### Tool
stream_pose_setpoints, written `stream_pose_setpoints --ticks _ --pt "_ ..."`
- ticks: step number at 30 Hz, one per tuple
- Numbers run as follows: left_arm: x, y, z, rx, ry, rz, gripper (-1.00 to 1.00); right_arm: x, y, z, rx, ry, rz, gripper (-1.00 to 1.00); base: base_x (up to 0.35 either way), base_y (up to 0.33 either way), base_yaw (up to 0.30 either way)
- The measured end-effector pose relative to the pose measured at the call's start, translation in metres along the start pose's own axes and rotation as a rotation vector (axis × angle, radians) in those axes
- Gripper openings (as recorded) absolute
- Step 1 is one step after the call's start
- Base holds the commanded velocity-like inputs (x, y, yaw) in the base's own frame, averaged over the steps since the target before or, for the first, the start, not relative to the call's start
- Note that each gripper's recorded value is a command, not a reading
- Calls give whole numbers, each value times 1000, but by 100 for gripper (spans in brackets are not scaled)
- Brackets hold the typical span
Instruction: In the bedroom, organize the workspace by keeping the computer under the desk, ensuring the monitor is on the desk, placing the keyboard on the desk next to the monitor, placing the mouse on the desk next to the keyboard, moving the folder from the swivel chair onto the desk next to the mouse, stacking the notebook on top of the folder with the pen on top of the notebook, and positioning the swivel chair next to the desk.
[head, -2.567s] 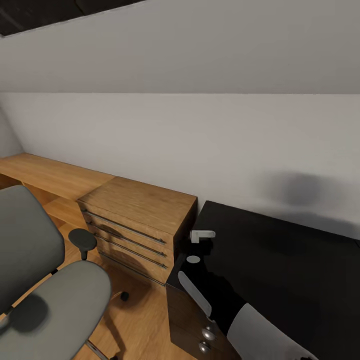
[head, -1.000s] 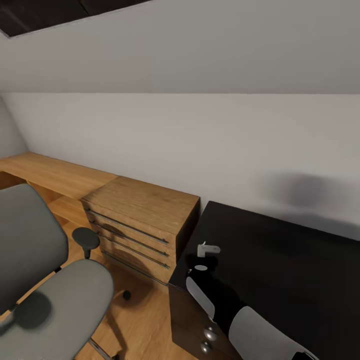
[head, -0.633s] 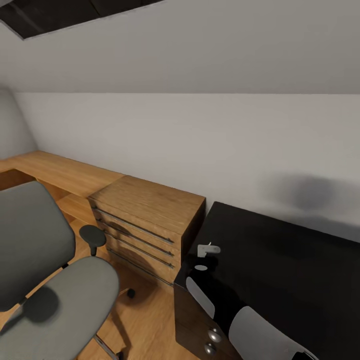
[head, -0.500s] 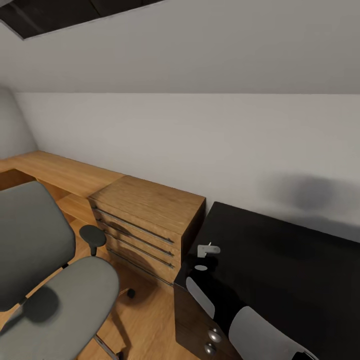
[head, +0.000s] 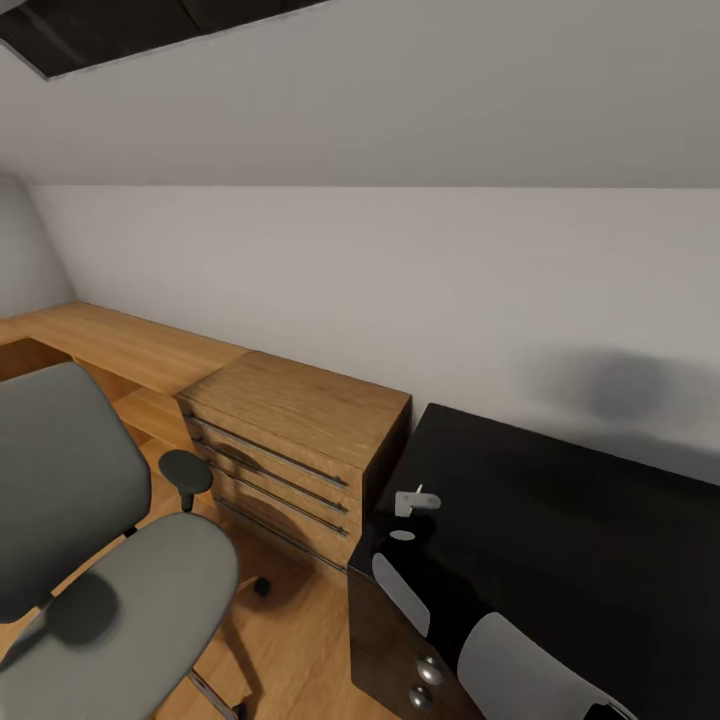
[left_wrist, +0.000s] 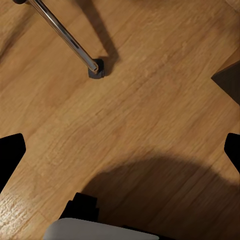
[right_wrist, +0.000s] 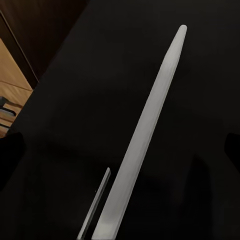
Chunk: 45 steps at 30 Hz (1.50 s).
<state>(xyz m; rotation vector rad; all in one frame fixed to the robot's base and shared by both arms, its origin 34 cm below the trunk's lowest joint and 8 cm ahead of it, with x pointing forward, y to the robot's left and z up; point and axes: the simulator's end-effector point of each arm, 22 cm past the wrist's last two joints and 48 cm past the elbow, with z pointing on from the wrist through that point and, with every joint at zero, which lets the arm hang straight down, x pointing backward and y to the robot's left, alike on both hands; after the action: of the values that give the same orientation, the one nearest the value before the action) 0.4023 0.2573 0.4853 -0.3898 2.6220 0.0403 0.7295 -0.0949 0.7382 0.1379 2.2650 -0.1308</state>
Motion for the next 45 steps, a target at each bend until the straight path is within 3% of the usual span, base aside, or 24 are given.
stream_pose_setpoints --ticks 8,28,29,45 --pt "0 0 0 0 -1 0 100 9 0 0 -4 43 -7 100 0 0 0" --pt "0 0 0 1 -1 0 100 11 3 -2 -14 67 17 100 0 0 0" --pt "0 0 0 1 -1 0 100 11 3 -2 -13 67 16 -100 0 0 0" --pt "0 0 0 1 -1 0 100 12 5 -2 -20 75 26 -100 0 0 0"
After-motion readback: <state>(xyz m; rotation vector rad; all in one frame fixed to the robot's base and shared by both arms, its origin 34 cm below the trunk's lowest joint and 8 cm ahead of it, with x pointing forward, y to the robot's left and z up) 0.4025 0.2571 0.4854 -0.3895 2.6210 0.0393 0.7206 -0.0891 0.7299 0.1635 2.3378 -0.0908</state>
